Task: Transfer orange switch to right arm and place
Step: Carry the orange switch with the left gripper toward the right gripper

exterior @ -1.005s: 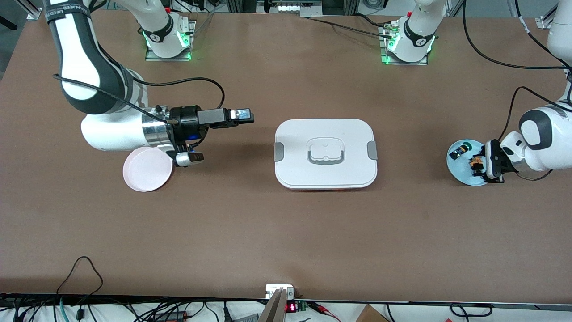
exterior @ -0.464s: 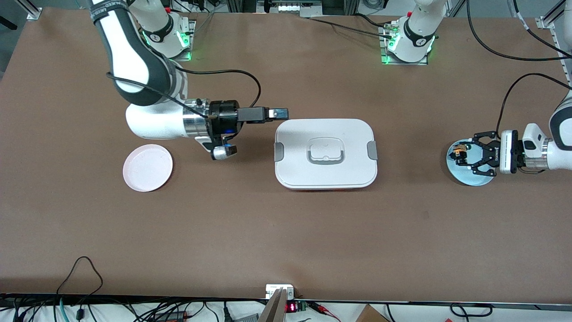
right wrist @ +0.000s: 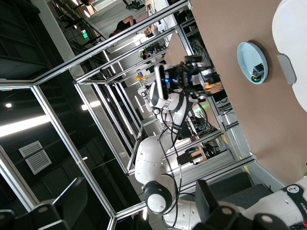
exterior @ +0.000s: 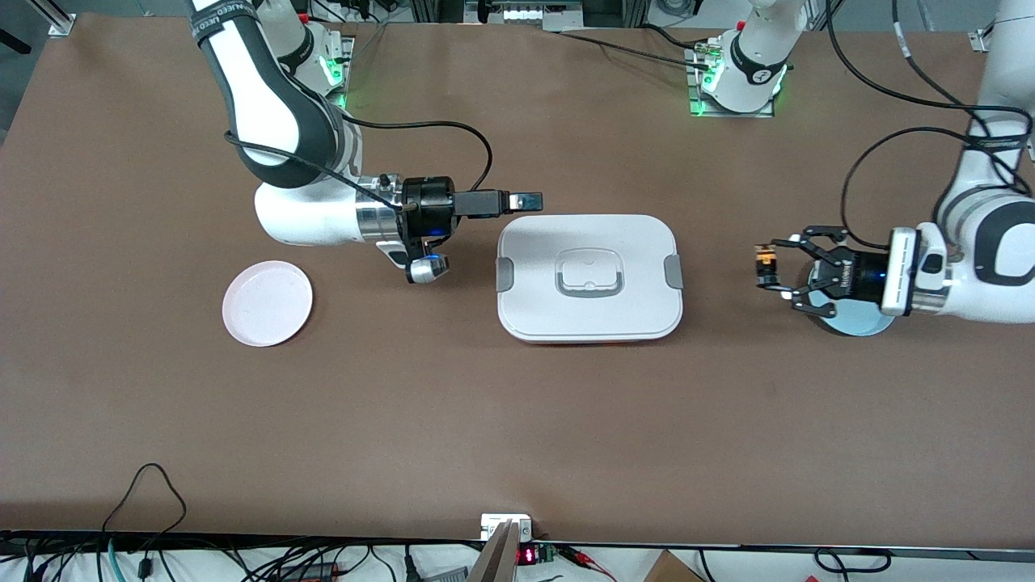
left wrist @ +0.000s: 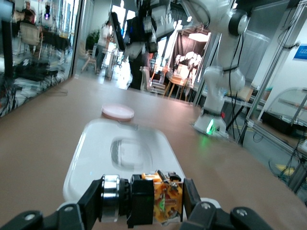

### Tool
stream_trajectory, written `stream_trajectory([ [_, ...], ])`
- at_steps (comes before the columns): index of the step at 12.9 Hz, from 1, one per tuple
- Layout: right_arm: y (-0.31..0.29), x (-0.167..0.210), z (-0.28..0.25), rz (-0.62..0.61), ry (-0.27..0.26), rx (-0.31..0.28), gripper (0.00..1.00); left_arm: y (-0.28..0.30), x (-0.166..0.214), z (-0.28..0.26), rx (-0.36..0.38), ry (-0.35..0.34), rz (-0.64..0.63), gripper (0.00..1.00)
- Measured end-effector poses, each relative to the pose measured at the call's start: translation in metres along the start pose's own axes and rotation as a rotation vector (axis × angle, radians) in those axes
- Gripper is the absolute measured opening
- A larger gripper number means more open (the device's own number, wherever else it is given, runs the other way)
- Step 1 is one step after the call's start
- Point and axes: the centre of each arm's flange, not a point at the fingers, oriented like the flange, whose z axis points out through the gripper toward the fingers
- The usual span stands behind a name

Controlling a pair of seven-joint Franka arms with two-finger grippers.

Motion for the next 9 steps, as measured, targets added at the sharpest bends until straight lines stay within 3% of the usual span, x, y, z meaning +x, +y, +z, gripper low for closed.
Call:
stream_trajectory([
  [5,0.007,0.000,0.007,0.008,0.004,-0.010,1.00,-0.025,0.089,0.168,-0.095,0.279,-0.005,0.72],
  [9,0.012,-0.006,0.019,0.007,0.006,-0.023,1.00,-0.016,0.145,0.261,-0.063,0.297,-0.057,0.72],
])
